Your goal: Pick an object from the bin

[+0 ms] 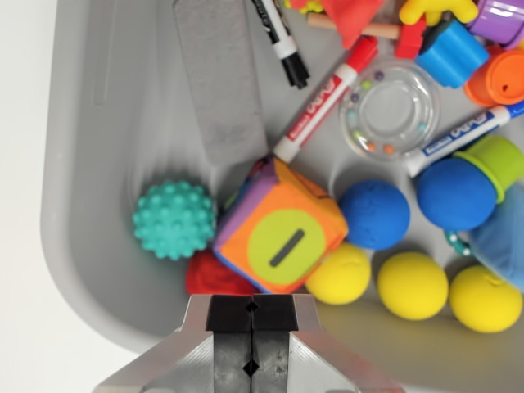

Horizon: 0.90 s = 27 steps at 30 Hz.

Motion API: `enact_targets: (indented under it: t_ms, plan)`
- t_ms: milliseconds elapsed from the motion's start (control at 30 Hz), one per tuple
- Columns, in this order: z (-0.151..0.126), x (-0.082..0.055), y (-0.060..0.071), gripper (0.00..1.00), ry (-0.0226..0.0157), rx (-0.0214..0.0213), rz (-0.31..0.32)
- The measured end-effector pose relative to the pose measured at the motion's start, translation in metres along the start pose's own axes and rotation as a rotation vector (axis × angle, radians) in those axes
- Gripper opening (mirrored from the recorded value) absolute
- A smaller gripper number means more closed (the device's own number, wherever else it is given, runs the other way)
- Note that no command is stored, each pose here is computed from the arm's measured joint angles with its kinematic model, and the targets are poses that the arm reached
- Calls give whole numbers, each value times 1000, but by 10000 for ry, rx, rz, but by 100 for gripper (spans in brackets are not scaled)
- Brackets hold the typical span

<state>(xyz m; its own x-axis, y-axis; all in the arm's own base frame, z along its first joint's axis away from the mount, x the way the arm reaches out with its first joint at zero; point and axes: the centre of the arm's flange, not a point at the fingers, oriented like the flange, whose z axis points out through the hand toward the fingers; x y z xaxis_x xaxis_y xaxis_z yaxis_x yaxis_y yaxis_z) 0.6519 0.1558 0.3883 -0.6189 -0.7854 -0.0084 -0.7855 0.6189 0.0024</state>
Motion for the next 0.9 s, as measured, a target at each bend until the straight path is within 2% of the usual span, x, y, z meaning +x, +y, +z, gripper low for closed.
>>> enact_targets:
  t_ms: [267, 900]
  plan:
    - [-12, 0, 0, 0, 21, -17, 2]
    - [-14, 0, 0, 0, 10, -8, 2]
